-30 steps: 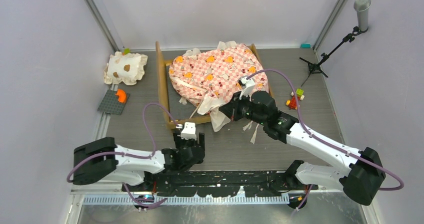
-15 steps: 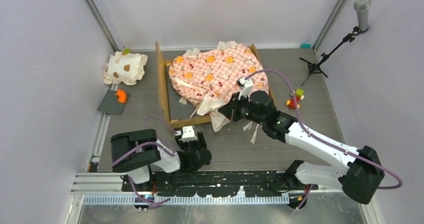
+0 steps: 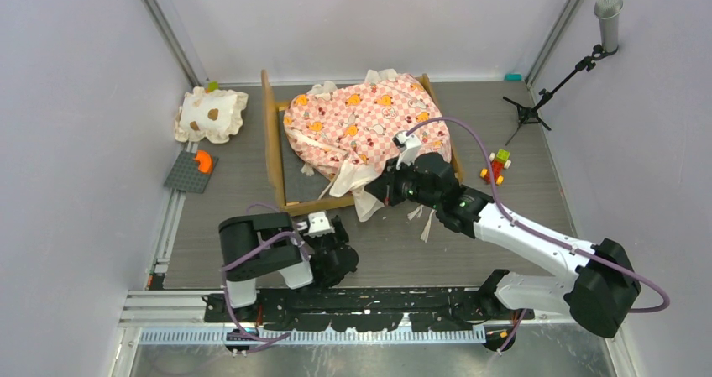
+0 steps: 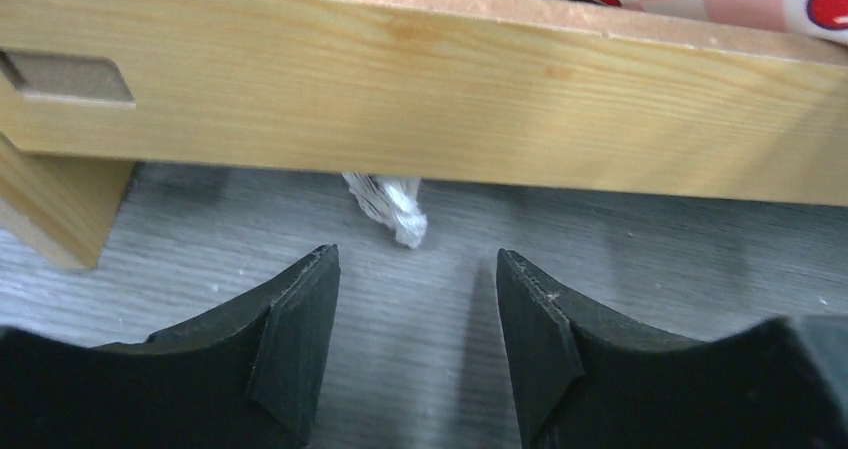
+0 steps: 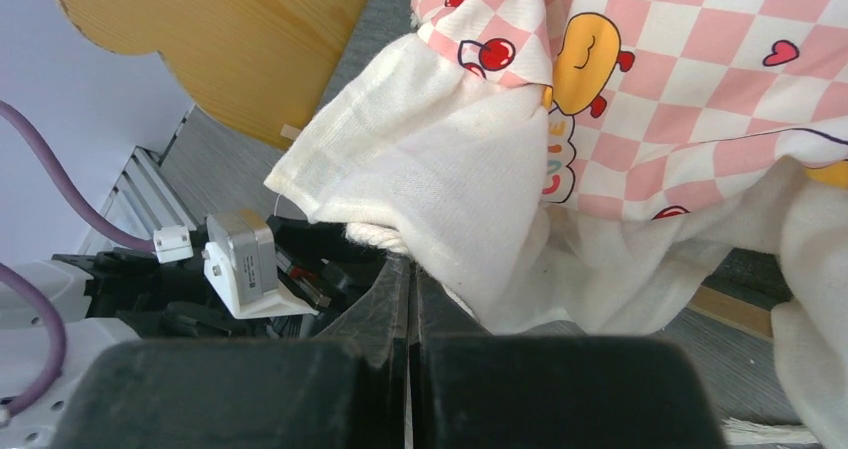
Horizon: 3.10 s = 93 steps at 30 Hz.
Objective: Set up the pet bed
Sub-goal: Cross the ropes on the bed frame.
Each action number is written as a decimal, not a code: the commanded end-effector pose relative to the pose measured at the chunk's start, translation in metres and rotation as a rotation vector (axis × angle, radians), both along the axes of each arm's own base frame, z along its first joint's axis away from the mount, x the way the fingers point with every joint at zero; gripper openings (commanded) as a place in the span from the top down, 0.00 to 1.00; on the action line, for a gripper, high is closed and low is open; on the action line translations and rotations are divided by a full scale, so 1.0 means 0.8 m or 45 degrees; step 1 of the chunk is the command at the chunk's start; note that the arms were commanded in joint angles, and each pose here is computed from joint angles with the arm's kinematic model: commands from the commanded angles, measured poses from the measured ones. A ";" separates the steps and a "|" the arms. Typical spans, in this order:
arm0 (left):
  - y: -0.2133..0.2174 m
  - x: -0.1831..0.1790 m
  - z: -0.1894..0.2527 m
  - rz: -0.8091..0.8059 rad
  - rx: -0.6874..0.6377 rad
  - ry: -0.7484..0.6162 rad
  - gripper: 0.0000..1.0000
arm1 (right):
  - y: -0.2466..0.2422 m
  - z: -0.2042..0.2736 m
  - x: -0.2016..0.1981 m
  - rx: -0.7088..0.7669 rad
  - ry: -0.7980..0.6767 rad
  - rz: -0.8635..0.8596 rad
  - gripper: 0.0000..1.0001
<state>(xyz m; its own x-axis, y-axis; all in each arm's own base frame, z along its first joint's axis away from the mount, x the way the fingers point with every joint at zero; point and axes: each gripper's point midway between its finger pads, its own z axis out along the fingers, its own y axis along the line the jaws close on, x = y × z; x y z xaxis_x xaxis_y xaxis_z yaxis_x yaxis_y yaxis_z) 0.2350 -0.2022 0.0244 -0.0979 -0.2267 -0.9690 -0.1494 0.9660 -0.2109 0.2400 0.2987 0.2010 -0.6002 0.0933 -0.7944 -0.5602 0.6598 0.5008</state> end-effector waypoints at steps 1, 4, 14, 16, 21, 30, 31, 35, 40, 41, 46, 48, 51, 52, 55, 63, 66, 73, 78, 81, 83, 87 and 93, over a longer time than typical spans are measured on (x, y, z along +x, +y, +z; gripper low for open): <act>0.000 0.020 0.022 0.026 -0.063 -0.103 0.40 | 0.011 0.030 0.006 0.069 -0.053 0.016 0.99; -0.004 0.024 0.013 0.009 -0.010 -0.093 0.40 | 0.012 0.030 0.005 0.069 -0.048 0.018 0.99; 0.010 0.030 0.018 0.073 0.061 -0.097 0.48 | 0.012 0.029 0.006 0.069 -0.043 0.020 0.99; 0.012 0.030 0.018 0.082 0.074 -0.097 0.53 | 0.012 0.029 0.005 0.070 -0.041 0.024 0.99; 0.020 0.028 0.020 0.102 0.088 -0.098 0.72 | 0.012 0.030 0.004 0.070 -0.041 0.027 0.99; 0.033 0.018 0.031 0.087 0.088 -0.103 1.00 | 0.011 0.030 -0.001 0.048 -0.028 0.046 0.99; 0.032 0.016 0.033 0.070 0.100 -0.100 1.00 | 0.011 0.029 -0.002 0.044 -0.026 0.056 0.99; 0.016 0.004 0.046 -0.008 0.175 -0.104 1.00 | 0.017 0.021 -0.010 0.014 0.018 0.115 0.99; 0.008 -0.026 0.065 -0.071 0.215 -0.125 1.00 | 0.029 0.021 -0.019 0.026 0.064 0.202 0.99; 0.009 -0.032 0.067 -0.072 0.221 -0.129 1.00 | 0.032 0.021 -0.022 0.033 0.074 0.221 0.99; 0.013 -0.049 0.077 -0.067 0.256 -0.135 1.00 | 0.055 0.025 -0.039 0.083 0.149 0.355 0.99; 0.019 -0.050 0.080 -0.046 0.259 -0.135 1.00 | 0.068 0.024 -0.047 0.089 0.180 0.405 0.99; 0.032 -0.053 0.087 -0.008 0.243 -0.136 1.00 | 0.087 0.020 -0.059 0.068 0.204 0.459 0.99; 0.038 -0.054 0.089 0.006 0.238 -0.135 1.00 | 0.095 0.017 -0.063 0.055 0.215 0.477 0.99; 0.053 -0.055 0.099 0.038 0.215 -0.133 1.00 | 0.109 0.007 -0.071 0.016 0.237 0.502 0.99; 0.088 -0.060 0.110 0.109 0.194 -0.118 1.00 | 0.144 -0.008 -0.076 -0.035 0.279 0.520 0.99; 0.097 -0.061 0.116 0.112 0.171 -0.113 1.00 | 0.156 -0.016 -0.080 -0.066 0.291 0.529 0.99; 0.098 -0.069 0.132 0.061 0.169 -0.096 1.00 | 0.155 -0.037 -0.062 -0.149 0.295 0.395 0.99; 0.093 -0.076 0.150 0.005 0.152 -0.083 1.00 | 0.151 -0.038 -0.060 -0.181 0.284 0.373 0.99; 0.095 -0.078 0.170 -0.015 0.127 -0.068 1.00 | 0.150 -0.037 -0.058 -0.190 0.274 0.365 0.99; 0.097 -0.079 0.184 -0.028 0.136 -0.060 1.00 | 0.150 -0.038 -0.058 -0.193 0.275 0.361 0.99; 0.096 -0.084 0.204 -0.067 0.167 -0.053 1.00 | 0.149 -0.045 -0.059 -0.205 0.288 0.362 0.99; 0.104 -0.087 0.199 -0.103 0.180 -0.046 1.00 | 0.145 -0.057 -0.058 -0.228 0.305 0.342 0.95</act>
<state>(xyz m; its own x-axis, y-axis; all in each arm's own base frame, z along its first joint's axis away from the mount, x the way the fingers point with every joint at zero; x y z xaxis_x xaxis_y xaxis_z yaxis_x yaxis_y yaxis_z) 0.1712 -0.1416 0.1941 -0.0008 -0.0994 -0.9950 0.0359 0.9944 -0.0994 0.1875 0.4088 0.1467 -0.7655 -0.2444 -0.5952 -0.6034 0.5939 0.5322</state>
